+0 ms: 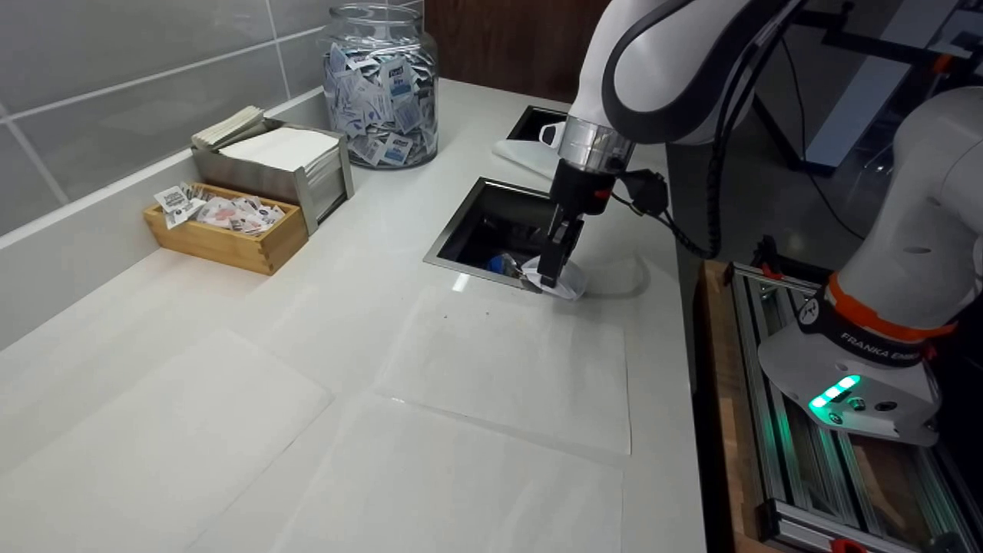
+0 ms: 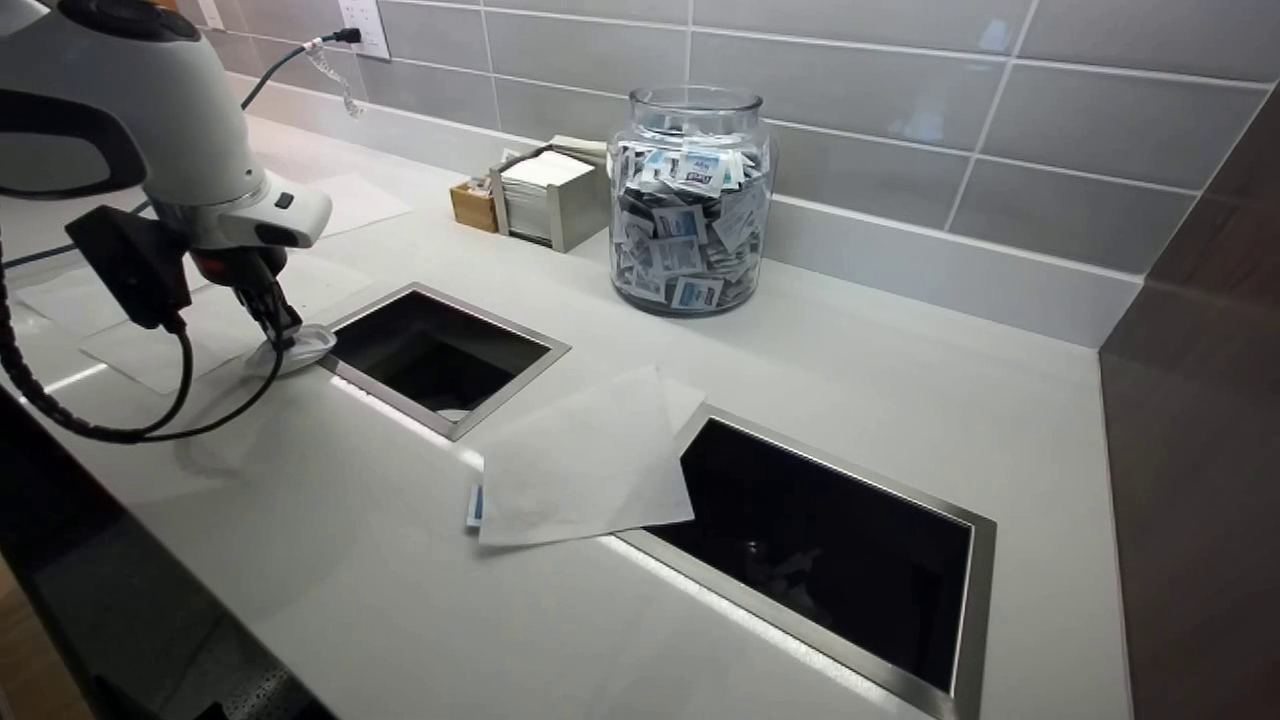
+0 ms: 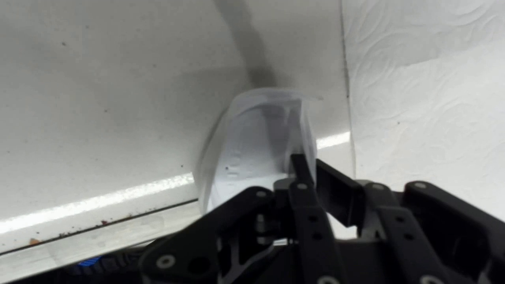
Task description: Throw the lid in the bin
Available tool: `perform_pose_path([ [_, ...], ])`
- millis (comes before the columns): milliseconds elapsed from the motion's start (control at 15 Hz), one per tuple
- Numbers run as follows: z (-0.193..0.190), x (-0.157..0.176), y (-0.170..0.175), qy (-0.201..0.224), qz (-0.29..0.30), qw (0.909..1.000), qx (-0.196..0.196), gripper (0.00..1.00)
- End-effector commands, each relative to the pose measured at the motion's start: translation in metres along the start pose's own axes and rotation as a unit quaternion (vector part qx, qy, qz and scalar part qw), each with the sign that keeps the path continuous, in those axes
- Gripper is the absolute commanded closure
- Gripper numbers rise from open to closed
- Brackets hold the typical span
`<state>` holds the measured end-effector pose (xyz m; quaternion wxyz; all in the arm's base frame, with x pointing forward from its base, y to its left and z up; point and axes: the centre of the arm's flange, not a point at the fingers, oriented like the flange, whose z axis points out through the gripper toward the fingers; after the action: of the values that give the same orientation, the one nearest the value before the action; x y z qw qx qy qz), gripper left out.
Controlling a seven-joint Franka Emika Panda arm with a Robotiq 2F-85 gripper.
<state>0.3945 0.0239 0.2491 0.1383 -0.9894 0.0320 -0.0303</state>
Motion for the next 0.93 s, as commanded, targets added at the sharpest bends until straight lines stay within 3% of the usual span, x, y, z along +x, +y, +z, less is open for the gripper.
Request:
perform_pose_path([
  [0,0.017,0.000,0.010,-0.016,0.014,0.9998,-0.003,0.98],
  [267,-0.001,-0.009,0.002,-0.002,0.011,0.9998,-0.016,0.98],
  [533,-0.029,-0.020,0.001,0.028,0.026,0.9977,-0.055,0.98],
  [867,-0.061,-0.007,0.010,0.081,0.042,0.9919,-0.088,0.98],
])
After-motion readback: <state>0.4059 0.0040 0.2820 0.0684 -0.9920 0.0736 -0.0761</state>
